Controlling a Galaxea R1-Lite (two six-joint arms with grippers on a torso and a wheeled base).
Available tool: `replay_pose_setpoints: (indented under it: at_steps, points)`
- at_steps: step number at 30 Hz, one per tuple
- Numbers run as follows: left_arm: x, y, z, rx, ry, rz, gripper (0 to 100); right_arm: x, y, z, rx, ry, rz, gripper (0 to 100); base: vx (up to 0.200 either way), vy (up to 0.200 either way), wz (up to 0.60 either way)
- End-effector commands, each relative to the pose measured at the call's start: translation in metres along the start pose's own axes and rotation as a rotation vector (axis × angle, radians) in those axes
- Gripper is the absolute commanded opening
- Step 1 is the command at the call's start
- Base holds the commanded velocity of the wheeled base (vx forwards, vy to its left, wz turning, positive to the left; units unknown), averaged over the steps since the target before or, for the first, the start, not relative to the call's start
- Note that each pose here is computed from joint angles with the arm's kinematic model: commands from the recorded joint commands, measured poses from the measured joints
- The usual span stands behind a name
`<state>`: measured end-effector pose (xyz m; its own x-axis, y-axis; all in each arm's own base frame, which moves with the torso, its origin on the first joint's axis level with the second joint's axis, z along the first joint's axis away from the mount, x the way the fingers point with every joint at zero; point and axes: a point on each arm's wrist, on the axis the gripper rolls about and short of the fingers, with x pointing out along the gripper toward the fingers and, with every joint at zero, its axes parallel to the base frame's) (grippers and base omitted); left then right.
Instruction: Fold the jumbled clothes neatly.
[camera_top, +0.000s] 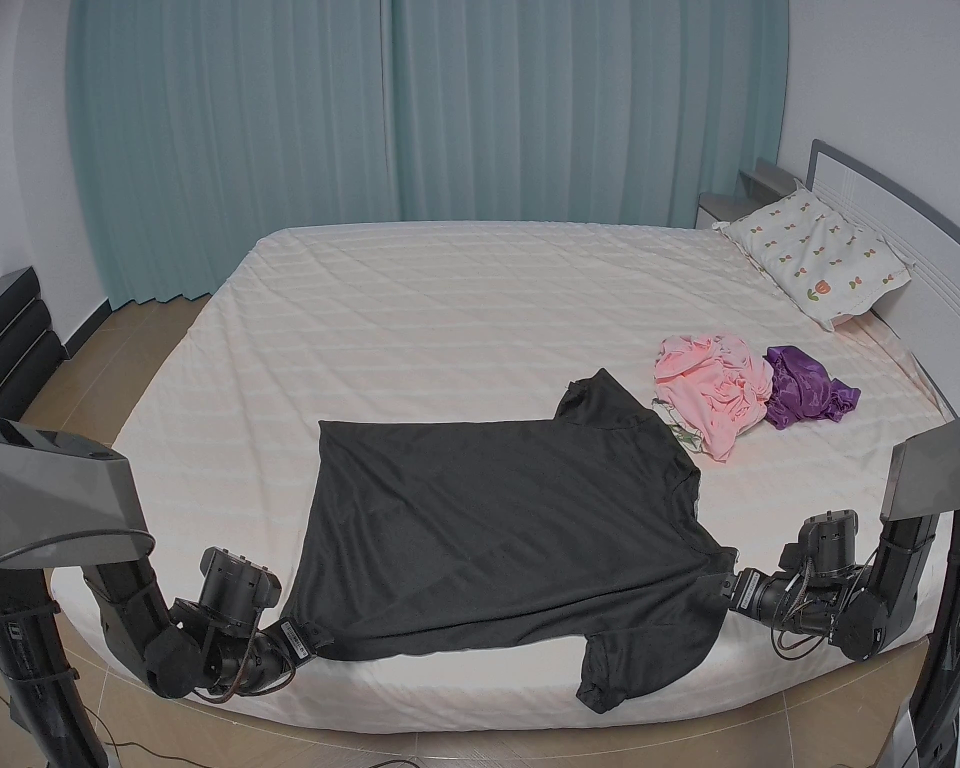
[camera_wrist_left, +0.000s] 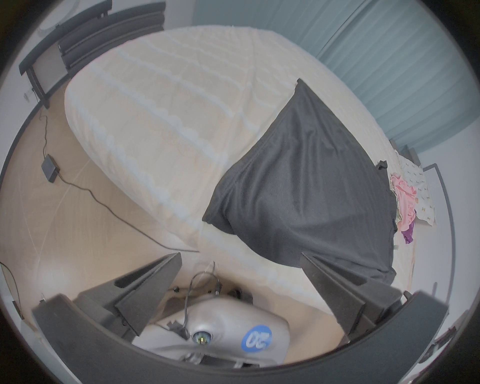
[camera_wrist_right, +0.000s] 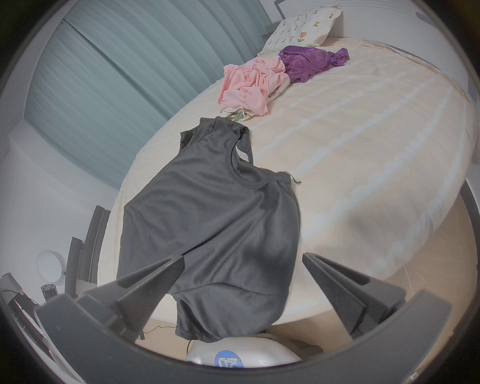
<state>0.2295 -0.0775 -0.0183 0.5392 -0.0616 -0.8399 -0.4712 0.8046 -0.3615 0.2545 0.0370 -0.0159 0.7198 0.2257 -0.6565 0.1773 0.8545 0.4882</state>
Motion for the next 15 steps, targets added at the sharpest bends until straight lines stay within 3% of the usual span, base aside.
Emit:
replay_pose_setpoints:
  at_steps: [1,9,15]
  points:
    - [0.026,0.001,-0.016,0.043,-0.029,0.062,100,0.001,0.001,0.001,0.007,-0.005,0.004,100,0.000,0.000,0.00]
    - [0.042,-0.013,-0.011,0.048,-0.090,0.006,100,0.002,0.001,0.002,0.008,-0.008,0.008,100,0.000,0.000,0.00]
    - [0.058,-0.012,-0.011,0.097,-0.159,0.082,100,0.002,0.002,0.000,0.005,-0.001,0.007,100,0.000,0.000,0.00]
